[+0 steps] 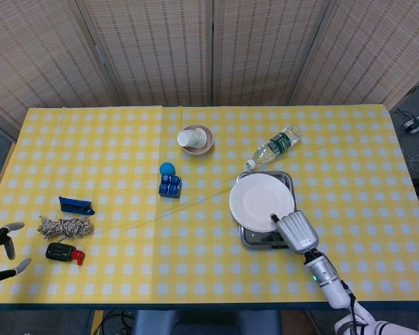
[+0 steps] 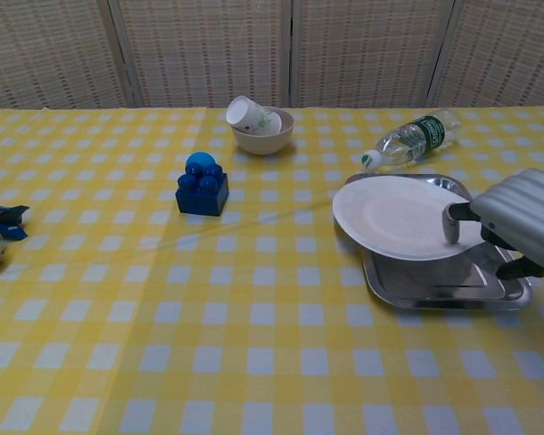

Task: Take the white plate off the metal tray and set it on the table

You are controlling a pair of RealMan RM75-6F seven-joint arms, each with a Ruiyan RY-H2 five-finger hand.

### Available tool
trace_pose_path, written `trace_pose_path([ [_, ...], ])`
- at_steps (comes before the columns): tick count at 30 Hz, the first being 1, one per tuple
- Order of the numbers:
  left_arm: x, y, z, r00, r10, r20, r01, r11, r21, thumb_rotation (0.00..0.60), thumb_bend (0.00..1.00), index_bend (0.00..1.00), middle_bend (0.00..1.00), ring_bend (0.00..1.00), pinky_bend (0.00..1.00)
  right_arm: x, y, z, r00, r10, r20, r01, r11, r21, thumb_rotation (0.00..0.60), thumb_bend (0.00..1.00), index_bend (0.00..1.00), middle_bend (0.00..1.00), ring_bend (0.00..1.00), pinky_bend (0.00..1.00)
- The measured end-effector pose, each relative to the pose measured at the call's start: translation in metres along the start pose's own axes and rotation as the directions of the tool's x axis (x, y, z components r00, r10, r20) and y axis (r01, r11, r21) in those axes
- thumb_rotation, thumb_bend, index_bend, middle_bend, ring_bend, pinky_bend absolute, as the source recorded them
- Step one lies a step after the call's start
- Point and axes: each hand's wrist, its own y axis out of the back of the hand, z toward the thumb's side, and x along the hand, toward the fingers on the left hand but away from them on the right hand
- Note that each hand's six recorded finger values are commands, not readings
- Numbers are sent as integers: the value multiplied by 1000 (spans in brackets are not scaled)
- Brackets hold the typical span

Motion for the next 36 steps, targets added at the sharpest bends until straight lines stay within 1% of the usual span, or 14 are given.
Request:
trace_pose_path([
  [5, 0, 0, 0, 1000, -1, 0, 1, 1000, 0, 600, 157, 345, 661, 424, 496, -1, 3, 1, 1000, -19, -5, 19, 1000, -3, 600, 507, 513, 1000, 1000, 1000],
  [9, 1, -1, 0, 1000, -4, -1, 4, 1000, -1, 600, 157, 345, 660, 424, 496, -1, 11, 1, 998, -59, -12, 59, 998, -1, 600, 510, 552, 1000, 1000, 1000],
  [14, 0, -1, 1, 1000, -6, 1, 6, 1000, -2, 600, 157, 345, 661, 424, 496, 0, 29, 3, 991, -132, -19, 132, 991, 4, 600, 510, 564, 1000, 1000, 1000],
  [17, 0, -1, 1, 1000, -6, 2, 6, 1000, -2, 600, 157, 345, 660, 424, 496, 1, 44, 4, 981, -193, -21, 193, 981, 3, 600, 511, 571, 1000, 1000, 1000],
  [21, 0, -1, 1, 1000, -6, 3, 6, 1000, -2, 600, 157, 345, 660, 424, 496, 1, 67, 8, 957, -289, -30, 289, 957, -9, 600, 512, 577, 1000, 1000, 1000],
  [25, 0, -1, 1, 1000, -6, 3, 6, 1000, -3, 600, 157, 345, 661, 424, 496, -1, 91, 18, 921, -387, -51, 386, 922, -33, 600, 513, 586, 1000, 1000, 1000],
  [31, 0, 1, -1, 1000, 2, -2, -2, 1000, -8, 600, 157, 345, 660, 424, 496, -9, 116, 42, 879, -465, -105, 461, 885, -60, 600, 514, 586, 1000, 1000, 1000],
  [36, 0, 4, -3, 1000, 8, -7, -8, 1000, -15, 600, 157, 345, 660, 424, 496, -19, 129, 65, 851, -501, -156, 495, 866, -80, 600, 514, 590, 1000, 1000, 1000],
])
